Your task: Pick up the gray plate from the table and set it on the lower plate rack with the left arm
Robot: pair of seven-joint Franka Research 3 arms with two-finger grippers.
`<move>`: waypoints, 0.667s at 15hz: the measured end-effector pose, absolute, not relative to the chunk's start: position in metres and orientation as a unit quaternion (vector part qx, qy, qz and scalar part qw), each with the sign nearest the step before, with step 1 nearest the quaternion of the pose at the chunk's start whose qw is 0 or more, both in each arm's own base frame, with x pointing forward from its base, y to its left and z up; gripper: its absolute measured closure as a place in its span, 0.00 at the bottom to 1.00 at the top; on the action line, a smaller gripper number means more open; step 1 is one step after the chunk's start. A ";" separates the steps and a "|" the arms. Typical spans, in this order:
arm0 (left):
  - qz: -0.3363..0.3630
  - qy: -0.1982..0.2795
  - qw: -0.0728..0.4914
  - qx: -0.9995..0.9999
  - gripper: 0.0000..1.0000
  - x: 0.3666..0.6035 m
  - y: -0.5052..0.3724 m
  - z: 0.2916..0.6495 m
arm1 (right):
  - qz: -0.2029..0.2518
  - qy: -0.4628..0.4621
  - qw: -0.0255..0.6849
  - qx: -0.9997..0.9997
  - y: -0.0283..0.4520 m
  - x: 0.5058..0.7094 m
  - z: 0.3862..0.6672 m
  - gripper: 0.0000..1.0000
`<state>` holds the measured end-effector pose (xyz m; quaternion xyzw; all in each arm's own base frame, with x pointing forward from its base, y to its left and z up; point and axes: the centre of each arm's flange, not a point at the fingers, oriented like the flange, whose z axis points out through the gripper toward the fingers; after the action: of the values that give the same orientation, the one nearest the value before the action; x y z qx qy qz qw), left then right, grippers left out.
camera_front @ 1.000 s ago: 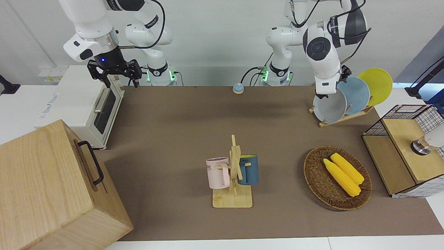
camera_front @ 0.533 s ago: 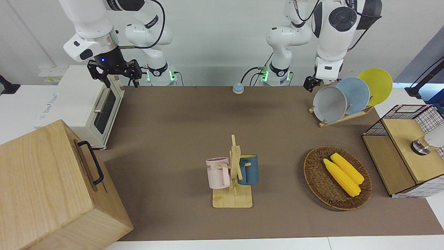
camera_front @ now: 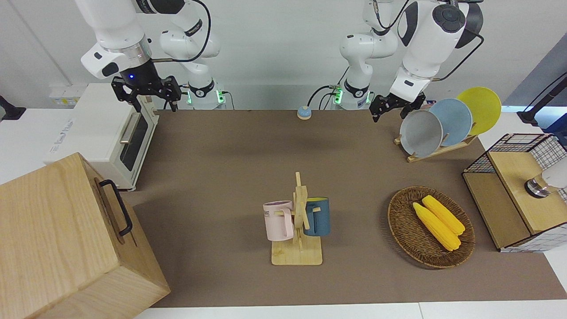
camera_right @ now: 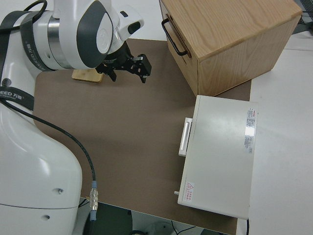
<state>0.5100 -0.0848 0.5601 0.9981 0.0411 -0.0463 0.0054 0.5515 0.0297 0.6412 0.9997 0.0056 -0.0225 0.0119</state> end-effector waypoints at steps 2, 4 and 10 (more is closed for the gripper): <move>-0.041 0.029 0.008 0.999 0.00 0.512 -0.084 0.560 | -0.022 0.006 0.012 1.000 0.030 0.551 0.641 0.01; -0.041 0.012 0.011 0.999 0.00 0.512 -0.082 0.561 | -0.022 0.006 0.012 1.000 0.030 0.551 0.641 0.01; -0.040 0.004 0.013 0.999 0.00 0.514 -0.071 0.561 | -0.022 0.006 0.012 1.000 0.030 0.551 0.641 0.01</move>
<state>0.5137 -0.0706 0.5613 0.9991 0.0041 -0.0396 0.0134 0.5515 0.0297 0.6412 0.9997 0.0056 -0.0225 0.0119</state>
